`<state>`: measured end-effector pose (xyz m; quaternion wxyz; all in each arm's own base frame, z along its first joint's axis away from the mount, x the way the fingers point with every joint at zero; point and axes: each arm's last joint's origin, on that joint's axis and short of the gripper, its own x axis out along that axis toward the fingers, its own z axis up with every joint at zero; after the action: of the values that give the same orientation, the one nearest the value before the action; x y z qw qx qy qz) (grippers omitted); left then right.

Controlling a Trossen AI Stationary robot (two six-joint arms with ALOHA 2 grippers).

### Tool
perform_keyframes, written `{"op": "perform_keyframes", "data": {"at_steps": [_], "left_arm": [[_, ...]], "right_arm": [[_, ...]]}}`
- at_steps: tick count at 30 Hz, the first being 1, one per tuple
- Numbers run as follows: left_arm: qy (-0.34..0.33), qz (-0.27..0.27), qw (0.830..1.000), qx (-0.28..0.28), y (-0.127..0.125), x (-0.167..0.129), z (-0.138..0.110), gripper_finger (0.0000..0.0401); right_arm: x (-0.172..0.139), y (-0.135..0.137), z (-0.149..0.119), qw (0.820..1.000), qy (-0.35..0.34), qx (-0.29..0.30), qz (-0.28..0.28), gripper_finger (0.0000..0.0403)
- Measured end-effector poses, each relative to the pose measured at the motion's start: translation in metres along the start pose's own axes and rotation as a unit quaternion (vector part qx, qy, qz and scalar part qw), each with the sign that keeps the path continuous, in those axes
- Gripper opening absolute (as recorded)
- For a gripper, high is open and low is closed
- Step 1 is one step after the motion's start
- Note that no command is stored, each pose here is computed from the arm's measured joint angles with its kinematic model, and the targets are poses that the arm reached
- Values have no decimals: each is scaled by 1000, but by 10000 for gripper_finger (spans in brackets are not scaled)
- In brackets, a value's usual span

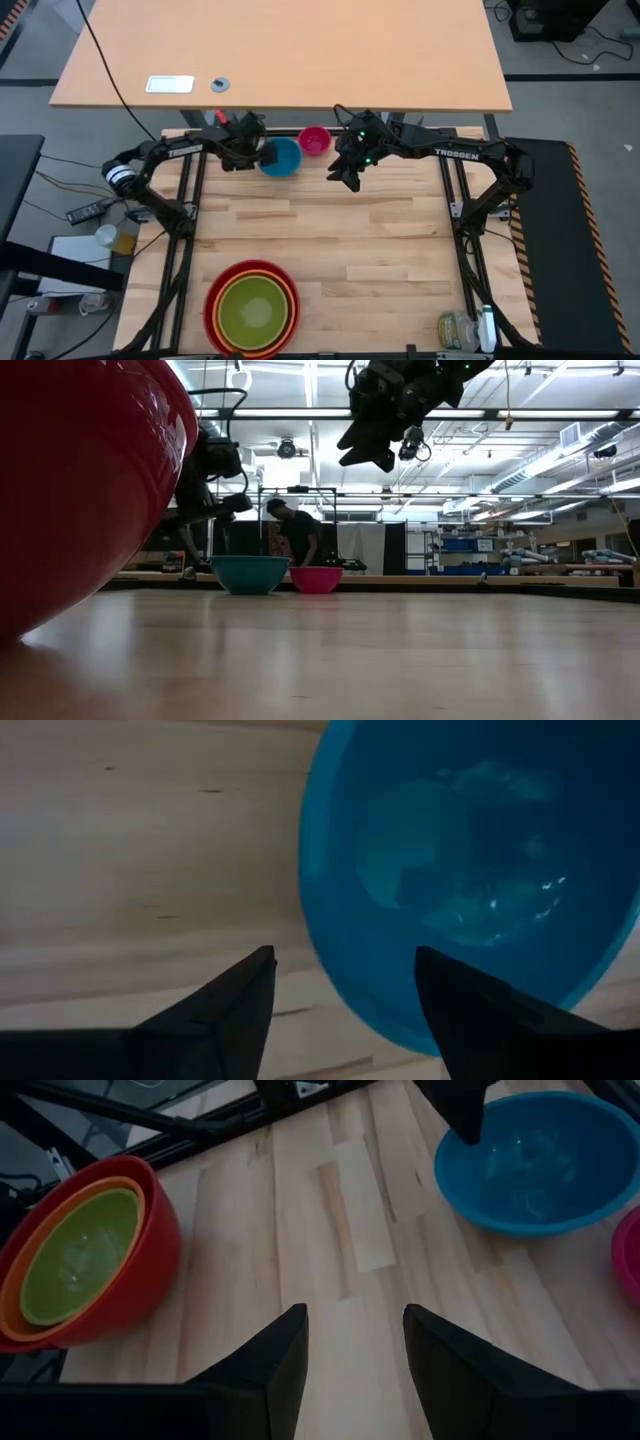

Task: Nest bowls inside each other
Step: Stack the blue bowl on top of the green bowl

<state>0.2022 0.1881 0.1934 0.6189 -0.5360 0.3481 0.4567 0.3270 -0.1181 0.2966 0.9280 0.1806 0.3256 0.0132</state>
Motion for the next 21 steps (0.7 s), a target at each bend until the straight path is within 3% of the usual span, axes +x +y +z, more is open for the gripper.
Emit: {"op": "perform_keyframes", "data": {"at_steps": [10,21], "left_arm": [[0,33,999,10,-4,14,-6,197],[-9,41,999,26,-6,15,-8,39]], "right_arm": [[1,1,0,1000,1,1,5,173],[1,1,0,1000,1,10,5,173]]}}
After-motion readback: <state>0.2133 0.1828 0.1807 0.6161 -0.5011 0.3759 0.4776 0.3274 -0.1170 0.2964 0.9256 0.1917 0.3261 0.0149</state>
